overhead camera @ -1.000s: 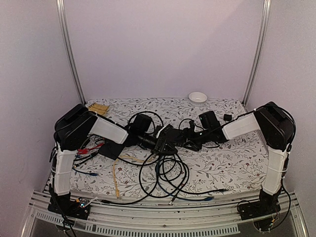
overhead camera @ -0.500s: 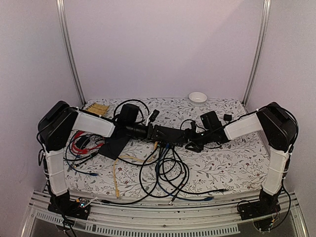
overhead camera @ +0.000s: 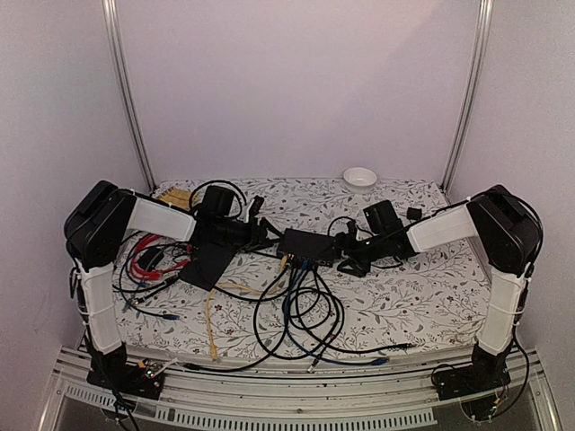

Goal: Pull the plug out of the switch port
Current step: Pick up the switch port from the center of the board, then pass from the left arm to the right, then pass from the right arm to the left

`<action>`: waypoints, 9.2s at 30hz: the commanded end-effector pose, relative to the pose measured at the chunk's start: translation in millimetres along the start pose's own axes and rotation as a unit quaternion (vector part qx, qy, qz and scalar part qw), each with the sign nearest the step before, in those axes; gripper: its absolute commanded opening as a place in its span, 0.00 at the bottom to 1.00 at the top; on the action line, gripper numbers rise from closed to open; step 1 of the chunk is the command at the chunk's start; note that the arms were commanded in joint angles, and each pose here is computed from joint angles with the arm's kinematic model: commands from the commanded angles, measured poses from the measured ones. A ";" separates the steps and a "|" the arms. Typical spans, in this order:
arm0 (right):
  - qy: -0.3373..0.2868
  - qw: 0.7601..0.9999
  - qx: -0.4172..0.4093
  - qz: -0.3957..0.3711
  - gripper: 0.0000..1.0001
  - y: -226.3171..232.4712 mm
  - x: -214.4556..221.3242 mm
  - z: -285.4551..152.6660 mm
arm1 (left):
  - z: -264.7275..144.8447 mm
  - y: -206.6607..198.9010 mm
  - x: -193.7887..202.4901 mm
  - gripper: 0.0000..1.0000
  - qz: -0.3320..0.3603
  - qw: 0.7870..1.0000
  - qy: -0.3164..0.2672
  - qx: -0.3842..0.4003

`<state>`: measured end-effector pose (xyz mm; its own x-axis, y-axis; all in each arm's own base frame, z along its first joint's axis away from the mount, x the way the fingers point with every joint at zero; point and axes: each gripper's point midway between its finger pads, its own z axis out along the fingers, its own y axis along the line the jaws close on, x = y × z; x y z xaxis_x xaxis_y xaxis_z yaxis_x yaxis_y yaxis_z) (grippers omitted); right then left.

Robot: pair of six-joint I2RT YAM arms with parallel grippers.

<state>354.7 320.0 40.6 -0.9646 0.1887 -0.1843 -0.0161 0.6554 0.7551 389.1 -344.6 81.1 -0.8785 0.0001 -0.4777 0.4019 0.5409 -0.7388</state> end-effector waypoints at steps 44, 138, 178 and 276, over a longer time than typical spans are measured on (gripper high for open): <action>0.061 0.995 0.057 0.050 0.81 -36.3 2.3 31.5 | 43.8 69.0 57.3 0.65 -0.062 0.978 0.196 -0.047; 0.050 0.994 0.081 0.048 0.82 -67.6 9.0 11.8 | 57.4 -26.9 -8.0 0.26 -0.064 0.983 0.064 0.160; -0.030 0.986 -0.153 0.058 0.82 24.5 -23.7 -29.2 | 4.6 -109.7 -24.3 0.18 -0.093 0.947 0.023 0.307; 0.167 0.930 -0.298 -0.137 0.02 131.3 39.6 -73.4 | -11.8 -72.7 -8.8 0.85 0.075 0.931 0.173 0.311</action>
<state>304.5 348.8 154.9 -0.9641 -0.1490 -0.2197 -0.2473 0.2025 0.9475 377.1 -374.3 137.3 -0.8056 0.3498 -0.4781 0.4968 -0.0408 -0.8669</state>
